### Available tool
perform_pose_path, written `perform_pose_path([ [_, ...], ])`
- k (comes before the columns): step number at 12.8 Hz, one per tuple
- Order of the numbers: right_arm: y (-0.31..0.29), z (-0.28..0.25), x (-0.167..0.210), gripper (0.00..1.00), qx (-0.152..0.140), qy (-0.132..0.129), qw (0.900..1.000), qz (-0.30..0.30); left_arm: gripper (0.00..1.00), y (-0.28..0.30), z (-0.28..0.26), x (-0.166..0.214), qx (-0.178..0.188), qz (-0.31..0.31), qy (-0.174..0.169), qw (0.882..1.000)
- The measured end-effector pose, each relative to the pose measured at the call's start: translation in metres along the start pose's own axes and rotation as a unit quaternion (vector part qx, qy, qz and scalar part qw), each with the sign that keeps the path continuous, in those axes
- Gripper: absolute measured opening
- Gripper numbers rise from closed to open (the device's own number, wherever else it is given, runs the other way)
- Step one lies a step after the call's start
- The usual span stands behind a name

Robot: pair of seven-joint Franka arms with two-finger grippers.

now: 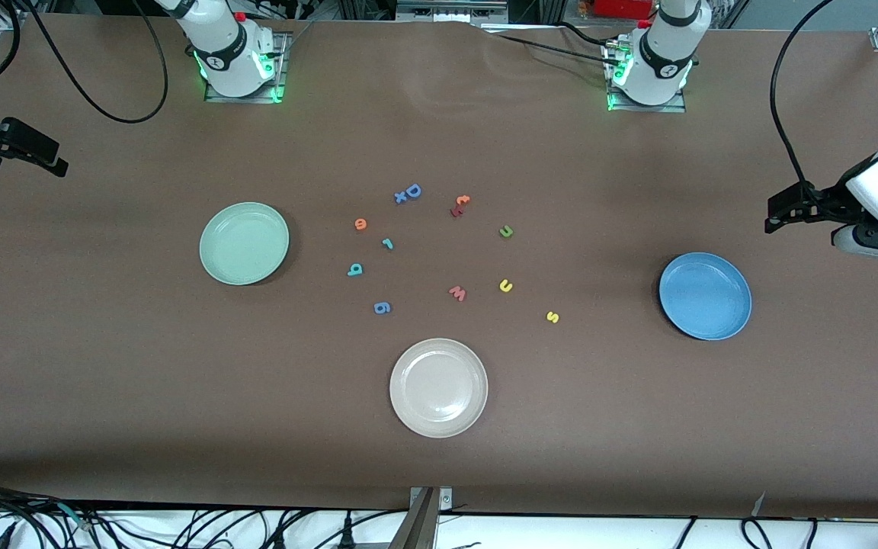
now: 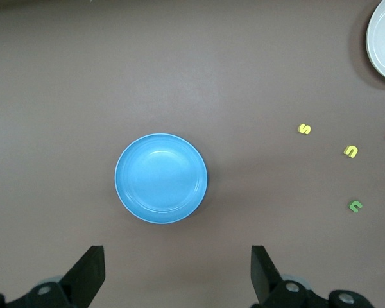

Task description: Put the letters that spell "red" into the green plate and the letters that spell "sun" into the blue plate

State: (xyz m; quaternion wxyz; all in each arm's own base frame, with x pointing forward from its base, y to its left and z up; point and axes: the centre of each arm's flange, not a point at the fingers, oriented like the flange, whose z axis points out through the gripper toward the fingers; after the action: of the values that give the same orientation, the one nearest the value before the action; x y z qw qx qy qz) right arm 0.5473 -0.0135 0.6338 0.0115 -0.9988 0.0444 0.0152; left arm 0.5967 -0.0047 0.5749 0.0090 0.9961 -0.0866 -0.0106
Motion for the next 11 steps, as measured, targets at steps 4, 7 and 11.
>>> perform_pose_path([
  [4, 0.0012, 0.0, 0.0001, 1.0, 0.0, 0.0, 1.0, 0.001, 1.0, 0.0009, -0.0005, 0.0, 0.0, 0.001, 0.0, 1.0],
  [7, 0.003, 0.0003, 0.0004, 1.0, 0.0, 0.0, 1.0, 0.003, 1.0, 0.0011, -0.0005, 0.0, 0.0, 0.001, 0.0, 1.0],
  [11, 0.0028, 0.0003, 0.0004, 1.0, 0.0, 0.0, 1.0, 0.003, 1.0, 0.0013, -0.0005, 0.0001, 0.0, 0.001, 0.0, 1.0],
])
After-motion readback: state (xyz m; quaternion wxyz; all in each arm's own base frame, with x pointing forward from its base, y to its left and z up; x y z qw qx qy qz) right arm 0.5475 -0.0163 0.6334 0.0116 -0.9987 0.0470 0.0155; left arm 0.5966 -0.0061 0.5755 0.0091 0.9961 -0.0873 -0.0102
